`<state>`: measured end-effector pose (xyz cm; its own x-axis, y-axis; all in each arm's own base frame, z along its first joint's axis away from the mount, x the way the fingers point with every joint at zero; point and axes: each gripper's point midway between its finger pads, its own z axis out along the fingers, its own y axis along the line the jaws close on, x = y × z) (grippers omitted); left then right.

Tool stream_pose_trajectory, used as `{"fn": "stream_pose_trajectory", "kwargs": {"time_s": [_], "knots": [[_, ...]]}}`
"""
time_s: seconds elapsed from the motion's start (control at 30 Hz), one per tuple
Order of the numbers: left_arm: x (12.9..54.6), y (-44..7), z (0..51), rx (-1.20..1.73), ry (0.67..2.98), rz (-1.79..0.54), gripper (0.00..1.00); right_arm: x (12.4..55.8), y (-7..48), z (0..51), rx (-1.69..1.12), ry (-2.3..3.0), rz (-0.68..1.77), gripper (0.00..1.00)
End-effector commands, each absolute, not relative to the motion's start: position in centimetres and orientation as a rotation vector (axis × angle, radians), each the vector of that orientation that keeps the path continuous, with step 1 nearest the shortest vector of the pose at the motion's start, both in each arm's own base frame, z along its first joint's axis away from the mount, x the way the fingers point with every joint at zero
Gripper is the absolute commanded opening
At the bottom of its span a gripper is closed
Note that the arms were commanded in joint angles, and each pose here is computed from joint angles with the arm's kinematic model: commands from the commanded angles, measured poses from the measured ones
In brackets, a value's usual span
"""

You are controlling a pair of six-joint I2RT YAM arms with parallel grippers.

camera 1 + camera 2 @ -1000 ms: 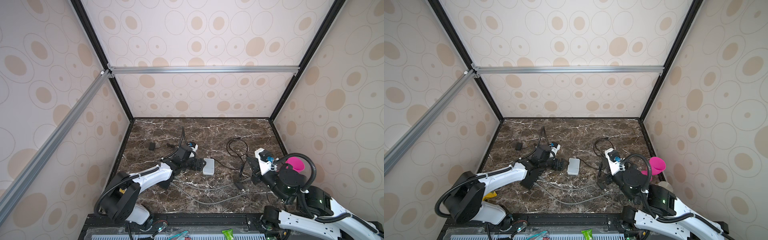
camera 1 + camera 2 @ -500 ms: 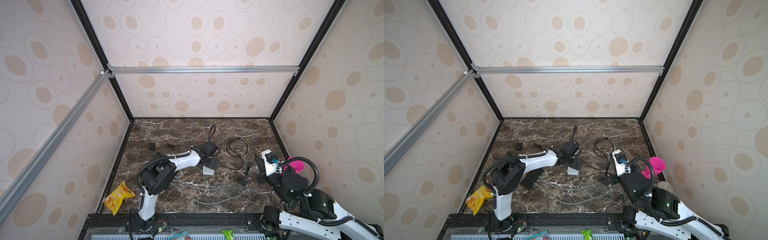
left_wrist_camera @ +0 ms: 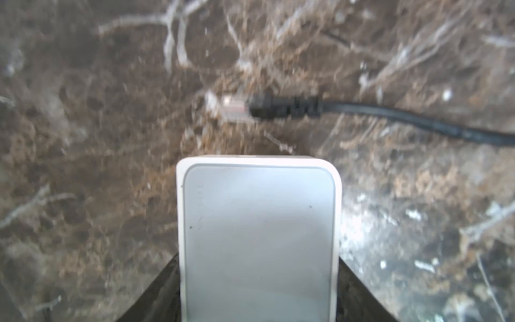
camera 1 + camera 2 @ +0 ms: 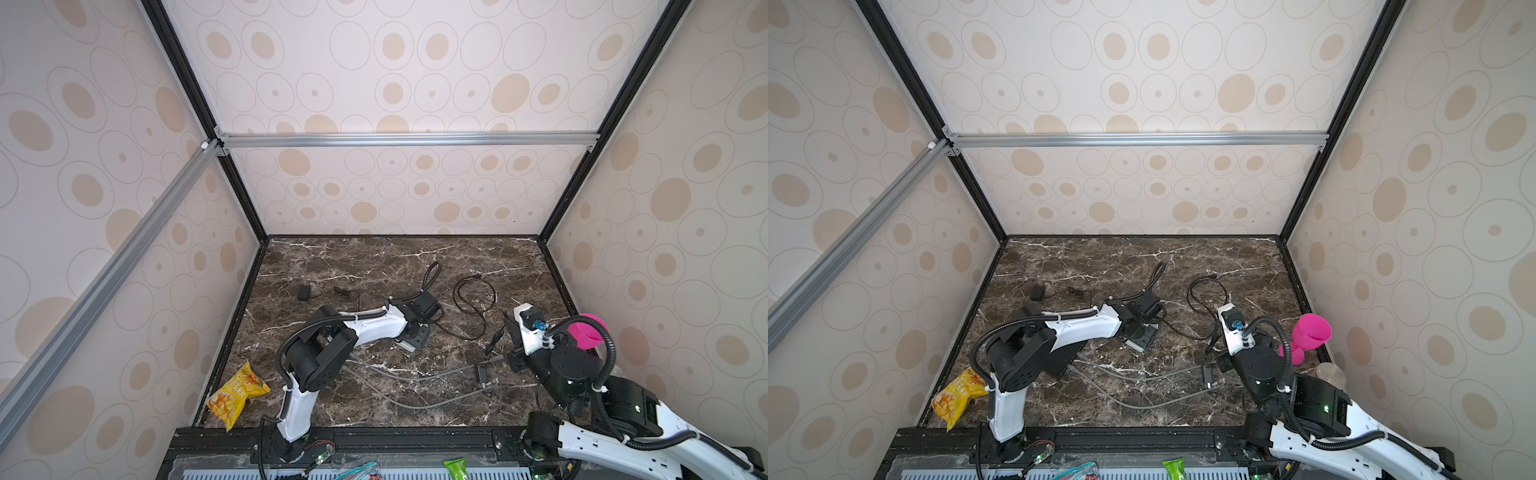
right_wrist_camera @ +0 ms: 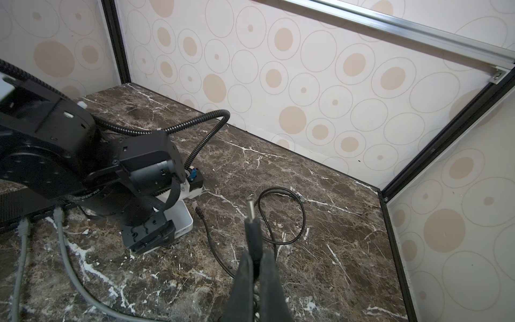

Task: Insert the plug into the switch port

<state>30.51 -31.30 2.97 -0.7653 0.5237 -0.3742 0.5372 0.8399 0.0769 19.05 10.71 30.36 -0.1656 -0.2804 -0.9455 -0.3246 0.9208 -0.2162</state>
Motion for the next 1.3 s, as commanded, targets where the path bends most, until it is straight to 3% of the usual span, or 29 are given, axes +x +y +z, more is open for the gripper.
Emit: {"fn": "stream_pose_trajectory", "kwargs": {"time_s": [0.0, 0.2, 0.37, 0.5, 0.83, 1.27], "knots": [[30.2, -31.2, 5.2, 0.946, 2.573, -0.085, 0.63, 19.4, 11.4, 30.3, -0.455, 1.767, 0.049, 0.00], [29.4, -30.7, 8.0, 1.211, 2.419, -0.104, 0.56, 19.7, 12.3, 30.5, -0.475, 1.750, 0.049, 0.00], [28.1, -30.4, 10.1, 1.451, 2.196, -0.125, 0.57, 19.8, 13.5, 30.8, -0.518, 1.757, 0.062, 0.00], [27.0, -29.6, 9.3, 1.706, 2.046, -0.070, 0.61, 19.7, 14.3, 30.3, -0.552, 1.785, 0.085, 0.00], [28.3, -30.9, 6.9, 1.926, 1.924, -0.018, 0.60, 19.4, 14.8, 29.2, -0.617, 1.788, 0.087, 0.00], [28.8, -30.5, 4.9, 2.232, 1.674, 0.097, 0.63, 21.7, 12.6, 31.0, -0.574, 1.702, -0.243, 0.00]]}}
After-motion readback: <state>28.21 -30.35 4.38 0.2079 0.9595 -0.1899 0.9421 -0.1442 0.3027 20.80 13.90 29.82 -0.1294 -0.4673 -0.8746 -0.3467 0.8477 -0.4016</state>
